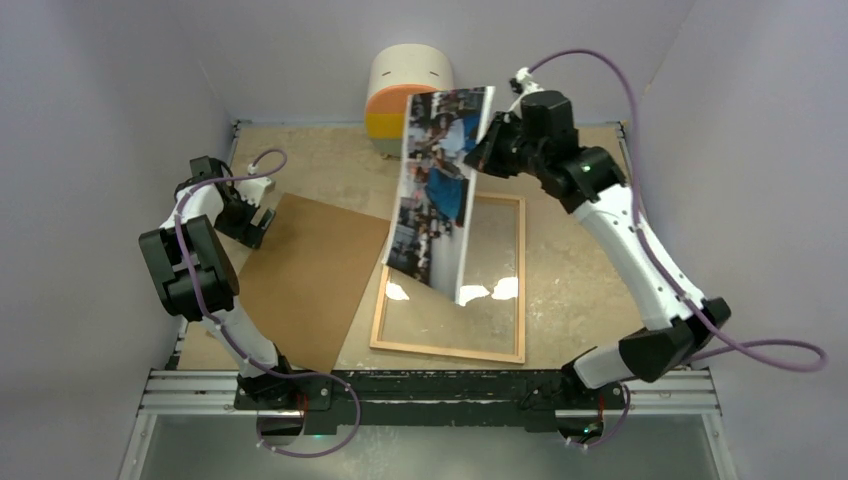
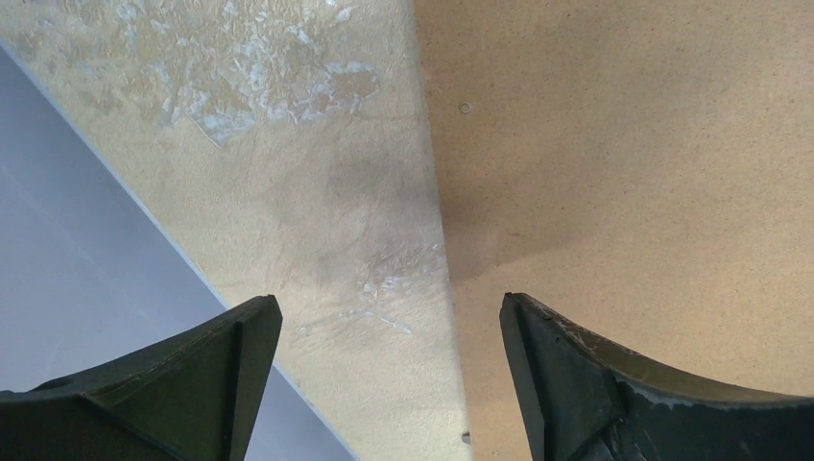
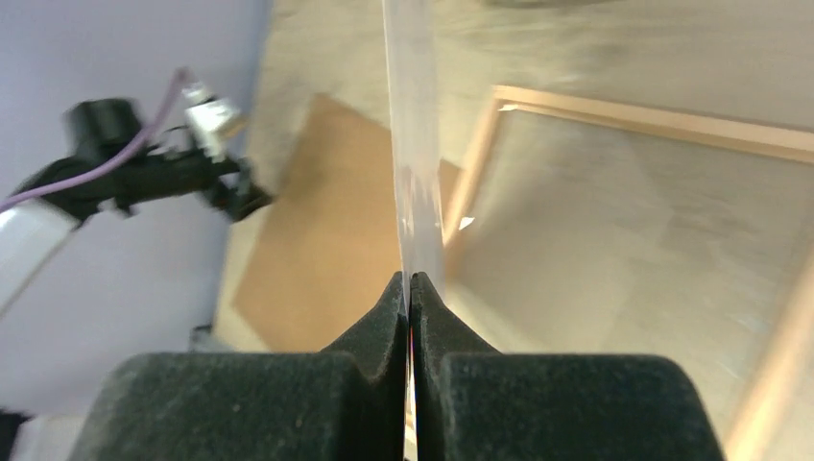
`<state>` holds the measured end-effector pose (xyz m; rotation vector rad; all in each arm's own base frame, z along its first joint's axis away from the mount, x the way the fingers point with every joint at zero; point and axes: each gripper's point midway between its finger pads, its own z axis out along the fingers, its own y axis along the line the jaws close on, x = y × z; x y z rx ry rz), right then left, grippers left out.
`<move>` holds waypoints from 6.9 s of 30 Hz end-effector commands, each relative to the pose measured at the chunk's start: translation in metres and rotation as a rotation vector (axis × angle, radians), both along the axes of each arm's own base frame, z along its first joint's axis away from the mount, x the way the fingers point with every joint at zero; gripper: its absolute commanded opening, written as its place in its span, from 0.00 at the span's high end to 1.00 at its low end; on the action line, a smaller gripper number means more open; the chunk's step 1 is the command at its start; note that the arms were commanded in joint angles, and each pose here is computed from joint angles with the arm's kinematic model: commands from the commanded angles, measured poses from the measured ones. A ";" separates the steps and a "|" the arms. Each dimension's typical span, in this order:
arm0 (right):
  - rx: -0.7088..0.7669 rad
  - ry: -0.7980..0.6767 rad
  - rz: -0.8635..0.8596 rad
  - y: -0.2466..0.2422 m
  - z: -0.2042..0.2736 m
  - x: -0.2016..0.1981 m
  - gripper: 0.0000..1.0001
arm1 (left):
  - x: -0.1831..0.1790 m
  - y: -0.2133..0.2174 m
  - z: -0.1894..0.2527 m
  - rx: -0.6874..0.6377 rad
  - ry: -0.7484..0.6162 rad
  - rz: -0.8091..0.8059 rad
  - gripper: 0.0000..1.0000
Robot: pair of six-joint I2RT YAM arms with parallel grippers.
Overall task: Put the photo into the frame
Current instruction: Pick up the photo at the center of the board, then turn over the photo from the photo frame, then move the photo frame to the center of the board, then pick up the photo frame item at the center of the board.
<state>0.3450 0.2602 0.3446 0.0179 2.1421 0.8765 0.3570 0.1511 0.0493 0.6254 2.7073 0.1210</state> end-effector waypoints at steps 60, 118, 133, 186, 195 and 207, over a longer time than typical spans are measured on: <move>-0.064 0.503 -0.542 0.007 -0.182 0.006 1.00 | 0.000 -0.025 0.021 -0.008 -0.074 -0.037 0.06; -0.192 0.363 -0.129 0.113 -0.177 -0.006 0.01 | 0.000 -0.016 0.020 0.015 -0.062 -0.032 0.00; -0.413 0.431 0.021 0.187 -0.279 -0.072 1.00 | -0.005 -0.004 0.016 0.018 -0.054 -0.004 0.00; 0.216 0.737 -0.006 0.247 -0.303 -0.097 0.11 | -0.102 -0.028 -0.101 -0.046 0.288 -0.052 0.27; 0.536 0.597 0.073 0.261 -0.220 -0.080 0.17 | -0.111 -0.043 -0.104 -0.102 0.345 -0.105 0.36; 0.790 0.392 0.192 0.256 -0.133 -0.072 0.19 | -0.105 -0.064 -0.090 -0.159 0.348 -0.177 0.50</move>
